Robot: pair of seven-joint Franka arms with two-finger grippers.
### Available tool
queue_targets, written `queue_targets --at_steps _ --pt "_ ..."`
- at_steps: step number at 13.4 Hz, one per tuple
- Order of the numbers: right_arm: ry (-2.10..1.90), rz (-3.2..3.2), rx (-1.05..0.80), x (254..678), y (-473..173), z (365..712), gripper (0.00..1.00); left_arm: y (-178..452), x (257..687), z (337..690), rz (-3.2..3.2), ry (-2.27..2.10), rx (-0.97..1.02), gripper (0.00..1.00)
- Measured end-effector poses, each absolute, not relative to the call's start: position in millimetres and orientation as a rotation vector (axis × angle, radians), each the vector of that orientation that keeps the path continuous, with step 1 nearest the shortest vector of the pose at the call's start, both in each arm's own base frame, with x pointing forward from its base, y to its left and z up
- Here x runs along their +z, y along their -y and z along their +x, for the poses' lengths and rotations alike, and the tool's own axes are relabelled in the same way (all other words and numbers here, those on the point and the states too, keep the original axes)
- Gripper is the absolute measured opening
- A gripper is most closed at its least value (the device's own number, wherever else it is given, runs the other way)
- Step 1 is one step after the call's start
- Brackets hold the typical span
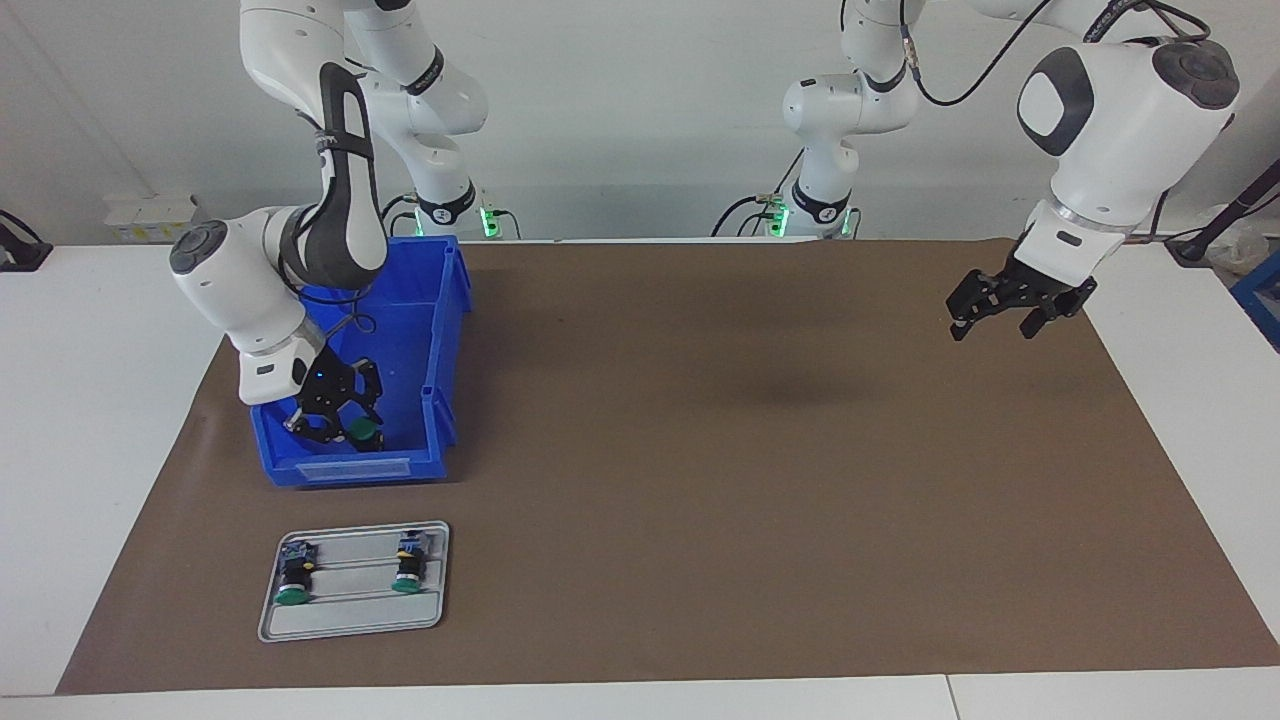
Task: Place and press button with both arms
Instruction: 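Lower the button into the blue bin and open the right gripper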
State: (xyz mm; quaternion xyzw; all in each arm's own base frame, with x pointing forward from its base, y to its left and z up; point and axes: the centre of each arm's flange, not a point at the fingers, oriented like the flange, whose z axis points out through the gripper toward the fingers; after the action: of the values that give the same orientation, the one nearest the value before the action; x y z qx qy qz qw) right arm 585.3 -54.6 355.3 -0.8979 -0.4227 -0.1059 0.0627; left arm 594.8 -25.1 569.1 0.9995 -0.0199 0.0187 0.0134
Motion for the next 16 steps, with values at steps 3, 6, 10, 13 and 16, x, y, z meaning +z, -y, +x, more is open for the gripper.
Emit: queue_targets --at_steps 3,6,10,13,16 --pt "1.179 -2.752 -0.334 364.8 53.7 586.9 0.77 25.1 569.1 594.8 3.114 0.062 0.058 1.00" --pt "0.915 -2.847 -0.317 394.0 49.5 582.6 0.94 25.1 569.1 594.8 3.114 0.062 0.058 1.00" --pt "0.478 -3.082 -0.183 449.8 27.8 569.5 0.99 25.0 569.1 594.8 3.114 0.062 0.058 1.00" --pt "0.086 -3.127 -0.154 492.0 3.3 571.3 1.00 25.0 569.1 594.8 3.114 0.062 0.058 1.00" --pt "-0.117 -3.116 -0.149 531.9 -15.9 574.9 1.00 25.0 569.1 594.8 3.114 0.062 0.058 1.00"
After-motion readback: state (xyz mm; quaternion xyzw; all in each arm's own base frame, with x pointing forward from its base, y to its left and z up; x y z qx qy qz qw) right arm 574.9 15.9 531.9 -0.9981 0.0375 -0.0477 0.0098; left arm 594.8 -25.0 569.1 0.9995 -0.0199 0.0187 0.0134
